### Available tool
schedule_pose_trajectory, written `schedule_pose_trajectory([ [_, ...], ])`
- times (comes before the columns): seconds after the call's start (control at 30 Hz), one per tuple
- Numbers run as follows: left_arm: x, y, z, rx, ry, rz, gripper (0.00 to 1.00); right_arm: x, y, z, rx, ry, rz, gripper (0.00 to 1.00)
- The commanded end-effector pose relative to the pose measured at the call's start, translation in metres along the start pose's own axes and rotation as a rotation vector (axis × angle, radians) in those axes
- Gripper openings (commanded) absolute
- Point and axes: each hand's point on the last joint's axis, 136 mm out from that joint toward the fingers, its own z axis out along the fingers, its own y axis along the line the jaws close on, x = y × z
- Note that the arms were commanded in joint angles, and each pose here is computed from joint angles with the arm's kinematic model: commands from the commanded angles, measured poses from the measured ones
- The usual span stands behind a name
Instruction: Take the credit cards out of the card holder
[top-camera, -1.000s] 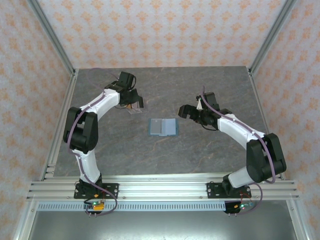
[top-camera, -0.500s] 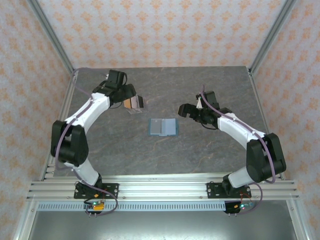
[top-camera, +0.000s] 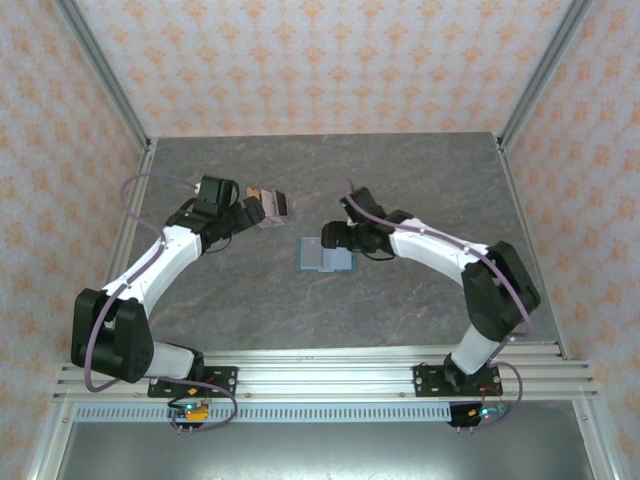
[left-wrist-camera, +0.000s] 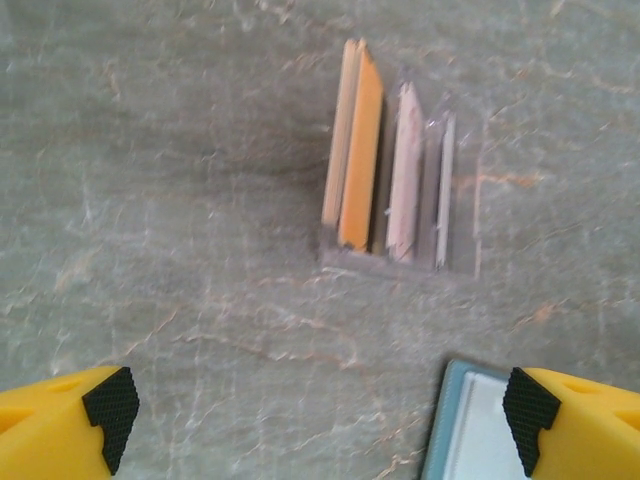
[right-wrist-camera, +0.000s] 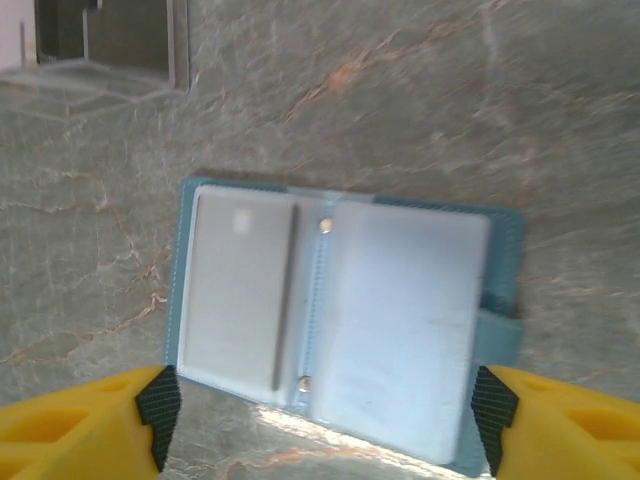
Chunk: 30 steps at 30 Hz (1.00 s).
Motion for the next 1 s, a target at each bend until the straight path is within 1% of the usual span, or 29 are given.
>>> schedule_pose_trajectory([
  [0.0, 0.008, 0.009, -0.004, -0.014, 0.002, 0.015, 0.98, 0.004, -0.012, 0.010, 0.157, 0.007, -0.026, 0.76],
  [0.17, 0.021, 0.007, -0.001, 0.029, 0.033, 0.027, 1.00, 0.013, 0.004, 0.030, 0.195, 0.057, -0.079, 0.71],
  [0.3, 0.027, 0.008, 0.001, 0.038, 0.056, 0.031, 1.00, 0.016, 0.003, 0.042, 0.238, 0.089, -0.084, 0.69],
  [0.47, 0.037, 0.005, 0.005, 0.069, 0.088, 0.030, 1.00, 0.019, -0.006, 0.054, 0.305, 0.123, -0.093, 0.68],
  [0.6, 0.044, 0.000, 0.007, 0.104, 0.123, 0.028, 1.00, 0.022, -0.013, 0.058, 0.339, 0.135, -0.095, 0.67],
  [0.73, 0.050, -0.007, 0.011, 0.140, 0.158, 0.011, 1.00, 0.024, -0.027, 0.060, 0.409, 0.139, -0.087, 0.66],
  [0.9, 0.057, -0.019, 0.017, 0.197, 0.198, -0.023, 1.00, 0.029, -0.036, 0.061, 0.414, 0.150, -0.070, 0.64],
  [0.97, 0.060, -0.023, 0.020, 0.213, 0.209, -0.033, 0.97, 0.031, -0.037, 0.063, 0.401, 0.156, -0.062, 0.62],
])
